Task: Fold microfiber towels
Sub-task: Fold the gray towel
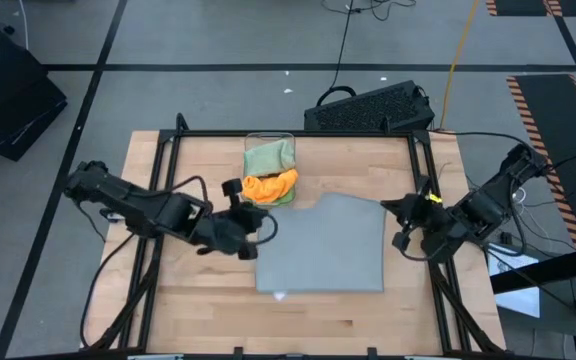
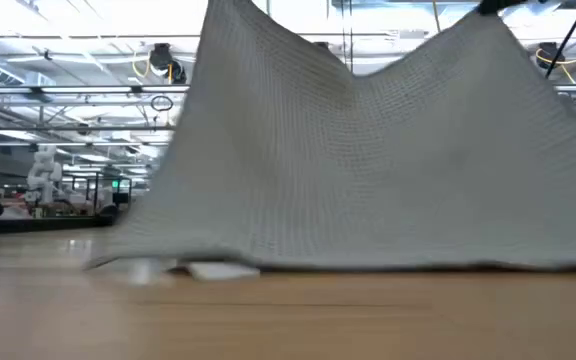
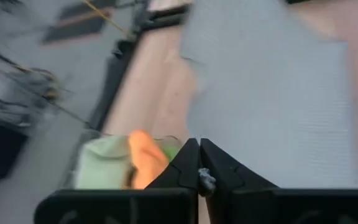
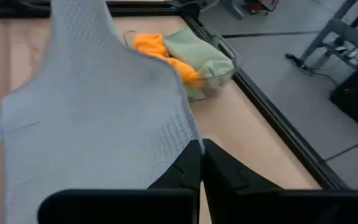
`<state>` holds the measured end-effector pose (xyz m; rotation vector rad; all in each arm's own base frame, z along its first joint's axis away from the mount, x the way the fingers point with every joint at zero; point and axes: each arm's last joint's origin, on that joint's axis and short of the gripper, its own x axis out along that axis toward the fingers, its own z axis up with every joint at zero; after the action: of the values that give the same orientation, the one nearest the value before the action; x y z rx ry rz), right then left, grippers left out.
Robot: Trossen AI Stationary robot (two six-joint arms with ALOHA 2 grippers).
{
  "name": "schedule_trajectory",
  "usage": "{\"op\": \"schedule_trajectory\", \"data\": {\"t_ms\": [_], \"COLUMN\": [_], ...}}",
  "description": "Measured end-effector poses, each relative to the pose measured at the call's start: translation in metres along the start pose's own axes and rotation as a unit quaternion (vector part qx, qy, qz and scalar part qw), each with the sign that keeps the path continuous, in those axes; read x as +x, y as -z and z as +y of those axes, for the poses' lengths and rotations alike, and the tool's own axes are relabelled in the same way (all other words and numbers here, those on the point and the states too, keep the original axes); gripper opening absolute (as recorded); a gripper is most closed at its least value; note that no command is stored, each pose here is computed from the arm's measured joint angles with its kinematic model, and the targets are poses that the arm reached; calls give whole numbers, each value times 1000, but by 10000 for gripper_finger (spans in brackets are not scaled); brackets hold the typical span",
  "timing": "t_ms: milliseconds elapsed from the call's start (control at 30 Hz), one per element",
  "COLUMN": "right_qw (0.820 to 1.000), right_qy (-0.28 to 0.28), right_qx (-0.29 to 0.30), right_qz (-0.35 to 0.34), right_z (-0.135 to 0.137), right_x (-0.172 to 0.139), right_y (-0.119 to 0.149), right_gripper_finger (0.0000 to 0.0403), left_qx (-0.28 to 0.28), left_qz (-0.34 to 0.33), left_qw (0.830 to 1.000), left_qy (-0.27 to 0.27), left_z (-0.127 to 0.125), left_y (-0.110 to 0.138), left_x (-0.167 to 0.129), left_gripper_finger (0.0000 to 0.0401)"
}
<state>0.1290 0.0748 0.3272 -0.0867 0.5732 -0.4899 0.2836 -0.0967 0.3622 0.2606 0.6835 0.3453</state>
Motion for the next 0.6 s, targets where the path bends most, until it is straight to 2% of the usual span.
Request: {"op": "schedule_trajectory", "data": {"t_ms": [100, 333, 467, 600], "right_qw": [1000, 999, 998, 994], "right_qy": [12, -9, -42, -86], "right_qx": [-7, -20, -18, -12], "right_qz": [9, 27, 47, 67], "right_z": [0, 12, 21, 30], "right_x": [6, 24, 33, 41], "right_y": [7, 25, 39, 52], "right_gripper_finger": [0, 0, 0, 0], "left_qx": [-13, 2, 18, 40], "left_qz": [17, 59, 93, 117], "left_qw": [999, 996, 988, 983], "left_qy": [40, 69, 125, 136], "left_z": [3, -7, -17, -25], "left_y": [4, 26, 43, 60], "left_x": [10, 25, 34, 39], "left_gripper_finger": [5, 14, 5, 14]}}
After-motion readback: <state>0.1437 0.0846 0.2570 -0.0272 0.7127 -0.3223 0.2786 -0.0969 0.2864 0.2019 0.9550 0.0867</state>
